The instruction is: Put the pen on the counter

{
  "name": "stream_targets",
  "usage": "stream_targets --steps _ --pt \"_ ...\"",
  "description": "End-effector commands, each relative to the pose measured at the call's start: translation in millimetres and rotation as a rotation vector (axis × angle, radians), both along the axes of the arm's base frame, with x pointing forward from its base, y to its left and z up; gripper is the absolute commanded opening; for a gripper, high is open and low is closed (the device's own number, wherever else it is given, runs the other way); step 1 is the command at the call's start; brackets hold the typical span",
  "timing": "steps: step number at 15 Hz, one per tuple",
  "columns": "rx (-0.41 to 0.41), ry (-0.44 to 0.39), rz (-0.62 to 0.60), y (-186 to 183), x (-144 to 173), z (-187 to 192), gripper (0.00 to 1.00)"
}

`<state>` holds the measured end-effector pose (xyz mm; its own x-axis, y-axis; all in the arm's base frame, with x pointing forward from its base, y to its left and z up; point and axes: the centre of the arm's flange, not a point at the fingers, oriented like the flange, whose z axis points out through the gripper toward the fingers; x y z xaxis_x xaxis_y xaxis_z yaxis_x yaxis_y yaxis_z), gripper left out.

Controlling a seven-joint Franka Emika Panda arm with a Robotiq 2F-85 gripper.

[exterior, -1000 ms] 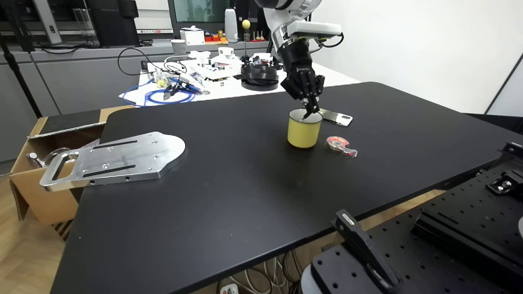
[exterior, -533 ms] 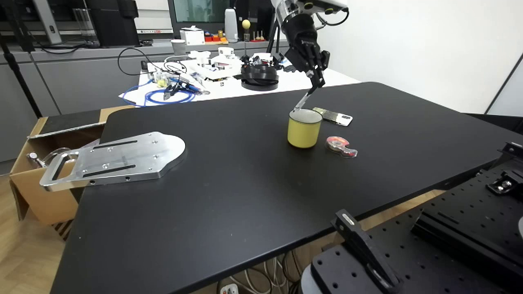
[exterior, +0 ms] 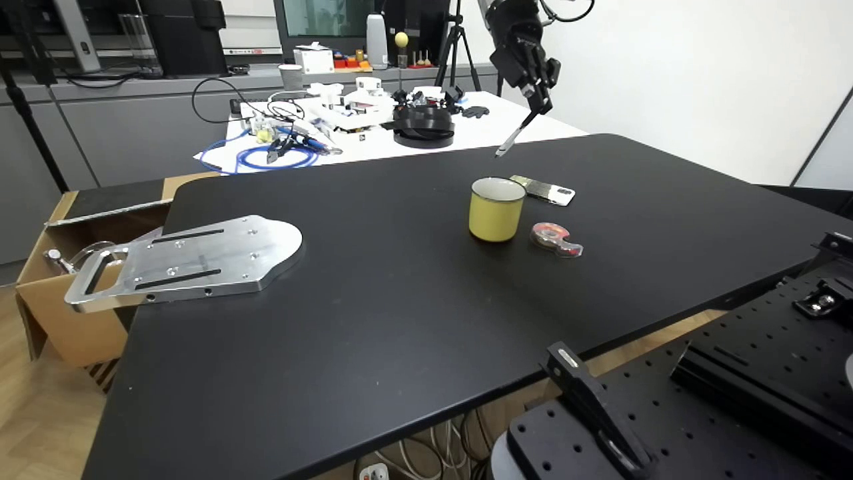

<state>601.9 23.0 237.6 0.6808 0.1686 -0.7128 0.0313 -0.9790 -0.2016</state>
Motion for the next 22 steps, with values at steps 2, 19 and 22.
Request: stream_targets --steps 2,19,22 --pt "-0.054 -0.213 -0.060 -11 5 -25 0.03" --pt "-0.362 -0.669 -0.239 -8 10 -135 0.03" --pt "-0.384 -0.665 -0.249 -8 9 -136 0.38"
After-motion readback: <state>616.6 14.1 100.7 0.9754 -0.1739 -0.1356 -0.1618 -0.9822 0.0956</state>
